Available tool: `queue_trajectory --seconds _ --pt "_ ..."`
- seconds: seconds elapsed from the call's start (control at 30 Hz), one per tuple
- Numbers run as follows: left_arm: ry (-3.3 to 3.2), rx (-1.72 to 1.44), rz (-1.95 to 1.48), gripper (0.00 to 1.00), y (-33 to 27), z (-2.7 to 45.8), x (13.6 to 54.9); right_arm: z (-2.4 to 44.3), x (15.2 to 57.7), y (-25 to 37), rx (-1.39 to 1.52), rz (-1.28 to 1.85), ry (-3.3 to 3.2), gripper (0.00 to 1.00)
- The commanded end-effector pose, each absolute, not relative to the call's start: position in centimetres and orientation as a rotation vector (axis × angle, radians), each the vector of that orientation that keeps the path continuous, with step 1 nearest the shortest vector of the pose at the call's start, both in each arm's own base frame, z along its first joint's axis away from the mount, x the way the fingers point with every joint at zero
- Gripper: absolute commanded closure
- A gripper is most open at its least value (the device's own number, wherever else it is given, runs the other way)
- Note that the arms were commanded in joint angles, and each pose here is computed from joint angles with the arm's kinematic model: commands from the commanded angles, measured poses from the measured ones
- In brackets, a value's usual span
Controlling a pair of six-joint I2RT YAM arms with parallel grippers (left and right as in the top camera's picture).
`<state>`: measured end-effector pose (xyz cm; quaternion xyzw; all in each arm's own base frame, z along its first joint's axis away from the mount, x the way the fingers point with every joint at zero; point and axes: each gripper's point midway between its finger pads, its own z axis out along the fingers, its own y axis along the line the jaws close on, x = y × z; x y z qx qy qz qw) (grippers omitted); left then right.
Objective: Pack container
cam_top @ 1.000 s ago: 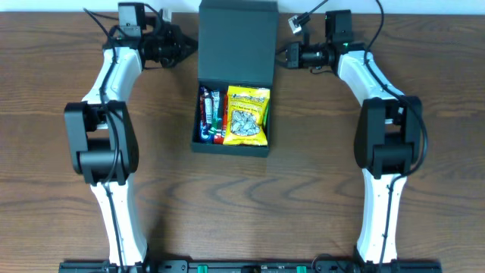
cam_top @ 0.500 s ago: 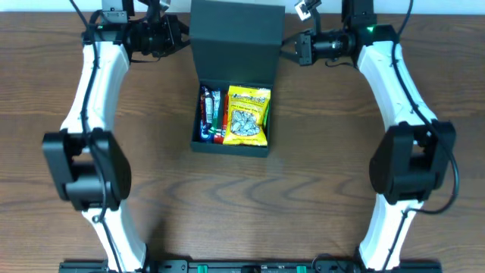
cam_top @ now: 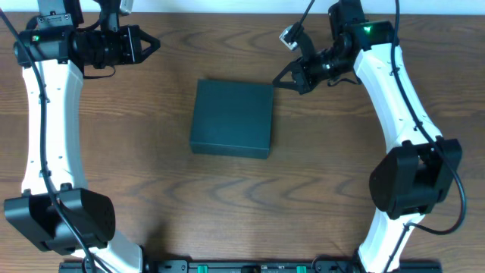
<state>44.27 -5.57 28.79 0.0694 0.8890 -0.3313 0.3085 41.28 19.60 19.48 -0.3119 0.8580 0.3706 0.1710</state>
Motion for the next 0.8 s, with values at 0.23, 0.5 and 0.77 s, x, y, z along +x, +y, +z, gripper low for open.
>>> queue_trajectory --seconds 0.23,0.5,0.77 --pt "2.553 -0.01 -0.585 0.94 -1.5 25.3 42.9 17.1 46.0 12.6 -0.331 0.508 2.705 0.99" --pt "2.764 -0.207 -0.745 0.94 -4.8 14.3 39.6 8.7 44.9 13.2 -0.308 0.595 2.936 0.99" --pt "2.869 -0.395 -0.662 0.94 -7.8 7.6 37.3 4.2 43.5 16.1 -0.354 0.742 3.028 0.99"
